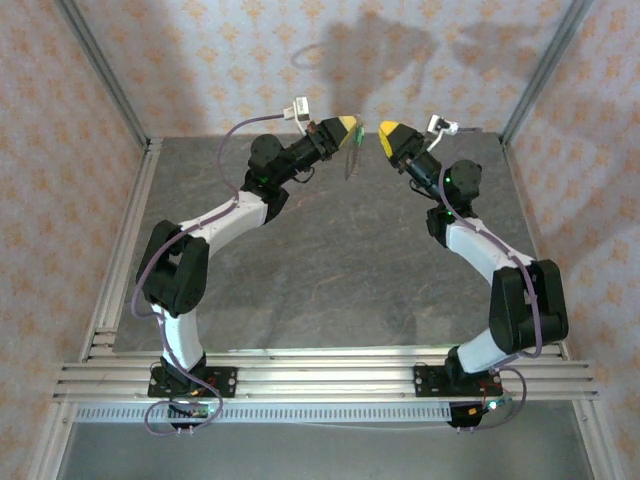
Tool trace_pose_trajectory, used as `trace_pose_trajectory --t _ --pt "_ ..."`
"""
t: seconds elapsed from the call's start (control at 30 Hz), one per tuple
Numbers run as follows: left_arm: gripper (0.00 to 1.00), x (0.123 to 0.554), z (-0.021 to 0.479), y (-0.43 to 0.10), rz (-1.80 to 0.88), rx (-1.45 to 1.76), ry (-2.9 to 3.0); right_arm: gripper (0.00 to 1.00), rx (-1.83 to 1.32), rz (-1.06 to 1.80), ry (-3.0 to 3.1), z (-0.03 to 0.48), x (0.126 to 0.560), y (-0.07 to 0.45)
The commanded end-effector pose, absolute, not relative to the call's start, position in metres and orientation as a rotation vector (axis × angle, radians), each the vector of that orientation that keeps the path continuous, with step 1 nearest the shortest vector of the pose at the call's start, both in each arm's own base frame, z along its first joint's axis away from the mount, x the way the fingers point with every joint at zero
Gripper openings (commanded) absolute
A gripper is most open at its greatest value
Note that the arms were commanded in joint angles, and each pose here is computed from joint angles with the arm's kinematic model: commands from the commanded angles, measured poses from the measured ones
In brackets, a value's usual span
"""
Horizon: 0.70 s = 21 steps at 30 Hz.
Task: Put the keys on the keyring
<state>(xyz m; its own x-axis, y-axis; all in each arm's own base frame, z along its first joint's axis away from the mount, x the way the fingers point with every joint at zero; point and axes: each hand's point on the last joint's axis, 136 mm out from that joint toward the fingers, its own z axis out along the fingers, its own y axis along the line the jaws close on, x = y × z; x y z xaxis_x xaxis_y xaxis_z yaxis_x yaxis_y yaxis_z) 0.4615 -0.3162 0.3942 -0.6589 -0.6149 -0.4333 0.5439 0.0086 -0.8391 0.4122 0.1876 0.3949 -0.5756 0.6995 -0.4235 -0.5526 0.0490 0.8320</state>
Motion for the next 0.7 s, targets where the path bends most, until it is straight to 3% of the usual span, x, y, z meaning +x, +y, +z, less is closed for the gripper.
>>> trace_pose_trajectory --t 0.0,0.33,0.67 --pt "0.0 0.457 0.421 -0.315 -1.795 -0.042 1.367 0.41 0.071 1.721 1.303 0.423 0.406 0.197" --pt "0.0 0.456 0.422 -0.314 -1.797 -0.043 1.363 0.39 0.053 1.758 1.294 0.423 0.41 0.212" --pt "0.0 0.457 0.422 -0.314 -1.798 -0.047 1.363 0.3 0.037 1.781 1.298 0.42 0.406 0.218"
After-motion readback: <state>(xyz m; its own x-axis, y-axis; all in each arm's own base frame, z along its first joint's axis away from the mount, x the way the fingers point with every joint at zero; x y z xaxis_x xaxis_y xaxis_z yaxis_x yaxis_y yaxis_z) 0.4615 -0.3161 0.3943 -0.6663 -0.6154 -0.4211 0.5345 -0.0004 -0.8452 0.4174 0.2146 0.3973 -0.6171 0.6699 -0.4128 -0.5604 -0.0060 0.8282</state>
